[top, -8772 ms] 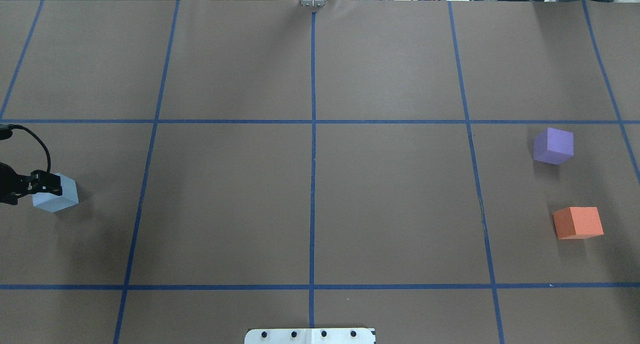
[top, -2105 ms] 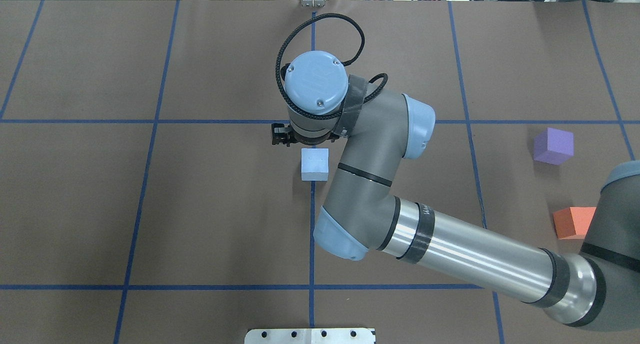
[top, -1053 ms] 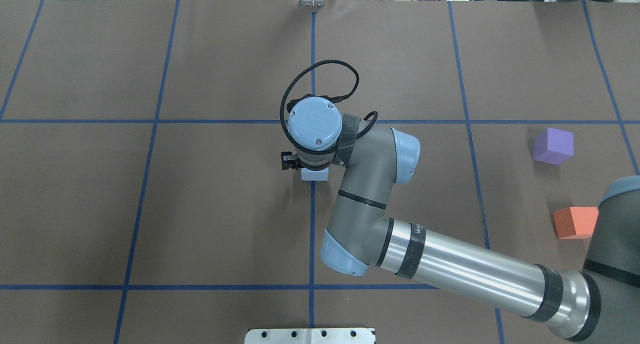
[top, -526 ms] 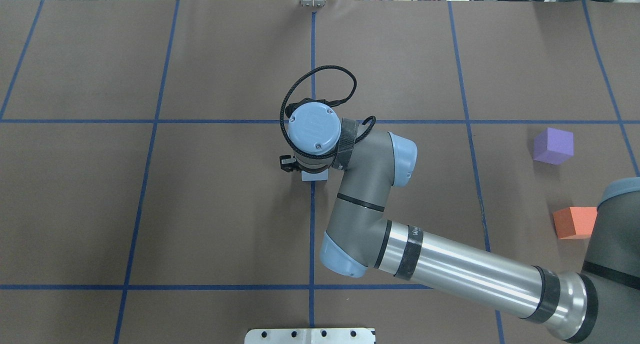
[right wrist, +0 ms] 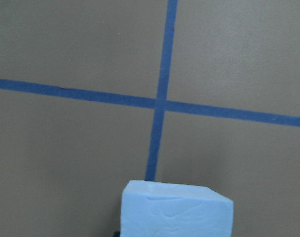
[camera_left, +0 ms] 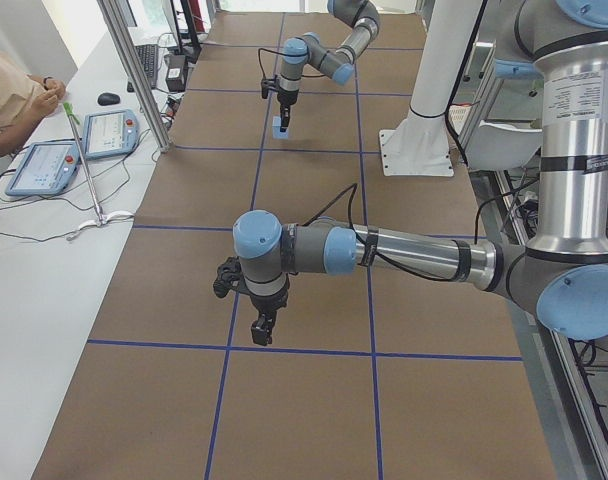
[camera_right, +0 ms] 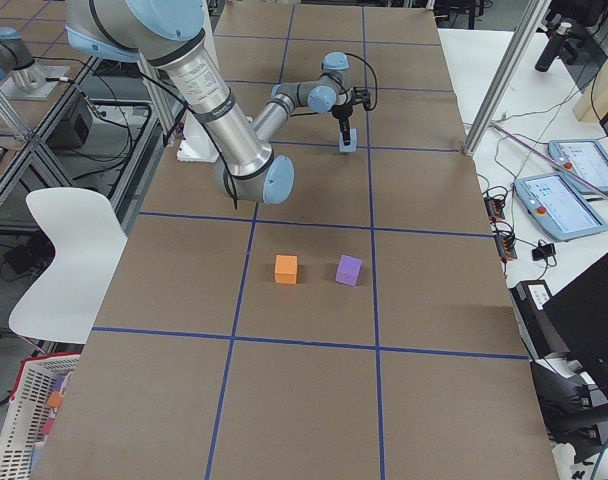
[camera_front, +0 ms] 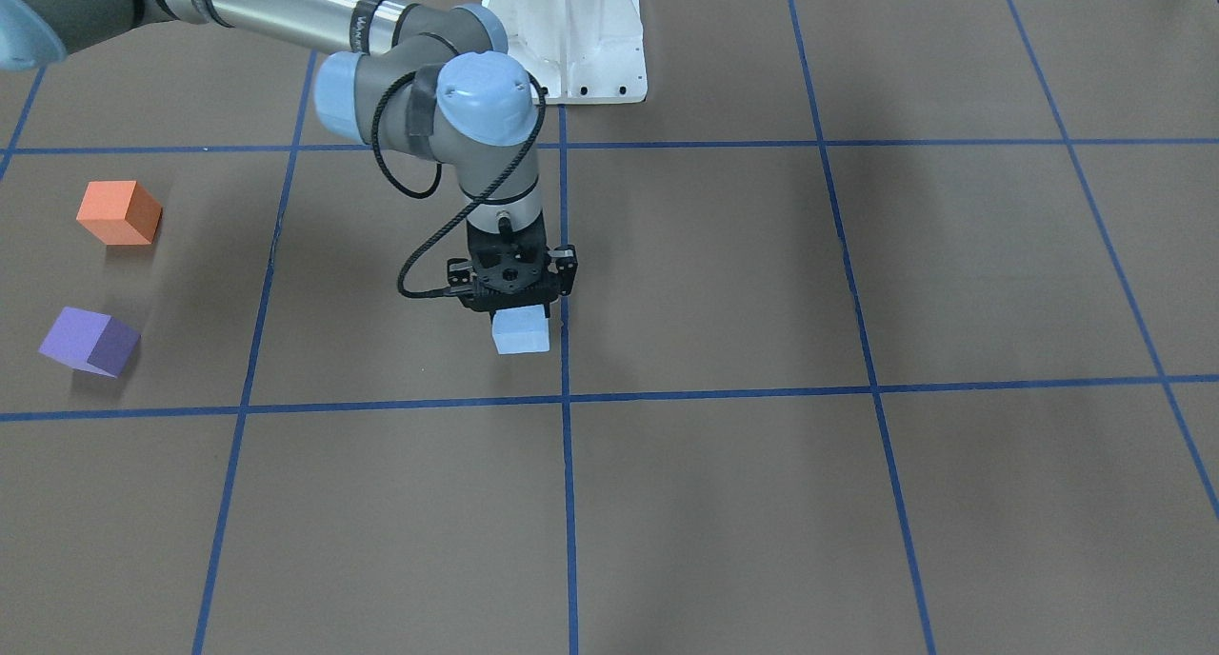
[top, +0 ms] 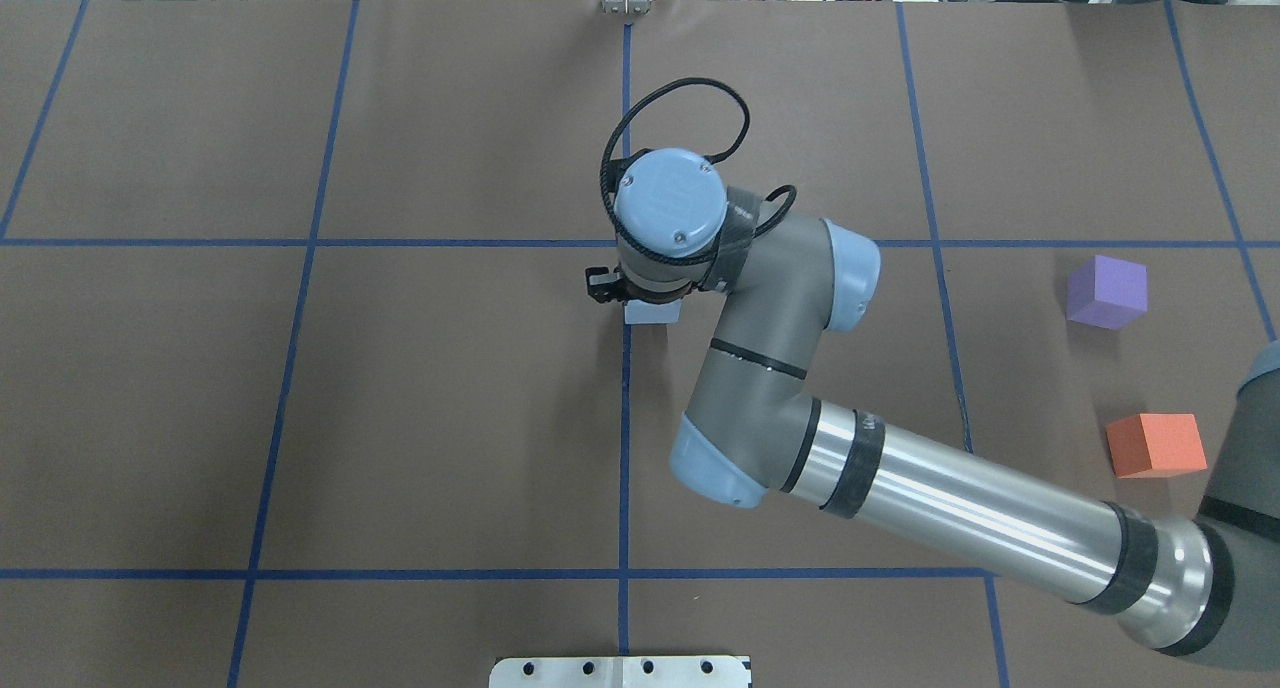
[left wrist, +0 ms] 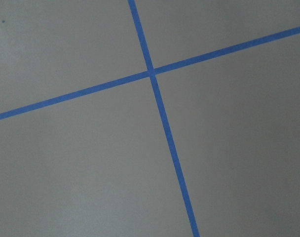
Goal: Place blue block between orange and purple blocks
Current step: 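Carry the light blue cube with the right gripper toward the purple cube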
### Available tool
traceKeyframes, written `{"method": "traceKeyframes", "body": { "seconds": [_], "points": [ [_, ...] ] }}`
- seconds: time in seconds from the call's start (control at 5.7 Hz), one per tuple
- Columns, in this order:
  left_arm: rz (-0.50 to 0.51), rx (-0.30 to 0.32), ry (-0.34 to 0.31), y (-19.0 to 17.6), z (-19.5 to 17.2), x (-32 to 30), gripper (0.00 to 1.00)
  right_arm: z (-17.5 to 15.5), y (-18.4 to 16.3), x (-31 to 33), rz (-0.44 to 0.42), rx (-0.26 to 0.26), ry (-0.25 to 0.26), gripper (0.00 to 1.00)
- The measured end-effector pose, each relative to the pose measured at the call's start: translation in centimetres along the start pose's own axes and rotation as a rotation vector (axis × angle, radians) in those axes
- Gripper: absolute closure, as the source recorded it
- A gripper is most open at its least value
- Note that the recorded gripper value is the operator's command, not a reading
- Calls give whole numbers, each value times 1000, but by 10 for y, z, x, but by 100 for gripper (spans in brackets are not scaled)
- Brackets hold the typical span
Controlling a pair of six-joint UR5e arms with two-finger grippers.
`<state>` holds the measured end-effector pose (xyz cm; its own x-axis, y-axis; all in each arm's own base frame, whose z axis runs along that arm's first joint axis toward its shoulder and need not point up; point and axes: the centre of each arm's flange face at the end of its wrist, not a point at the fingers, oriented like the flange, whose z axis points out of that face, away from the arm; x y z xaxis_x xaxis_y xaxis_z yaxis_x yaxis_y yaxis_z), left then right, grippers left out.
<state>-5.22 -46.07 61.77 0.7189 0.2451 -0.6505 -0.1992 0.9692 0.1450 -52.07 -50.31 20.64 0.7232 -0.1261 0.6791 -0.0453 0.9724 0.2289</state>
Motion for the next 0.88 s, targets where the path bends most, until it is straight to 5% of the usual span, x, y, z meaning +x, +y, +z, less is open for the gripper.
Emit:
{"method": "traceKeyframes", "body": {
  "seconds": [0.35, 0.88],
  "points": [
    [-25, 18, 75, 14, 10, -9, 0, -67, -1, 128, -62, -49, 8, 97],
    [-22, 28, 88, 15, 10, -9, 0, -71, 47, 299, -12, -77, 26, 98]
  ]
}}
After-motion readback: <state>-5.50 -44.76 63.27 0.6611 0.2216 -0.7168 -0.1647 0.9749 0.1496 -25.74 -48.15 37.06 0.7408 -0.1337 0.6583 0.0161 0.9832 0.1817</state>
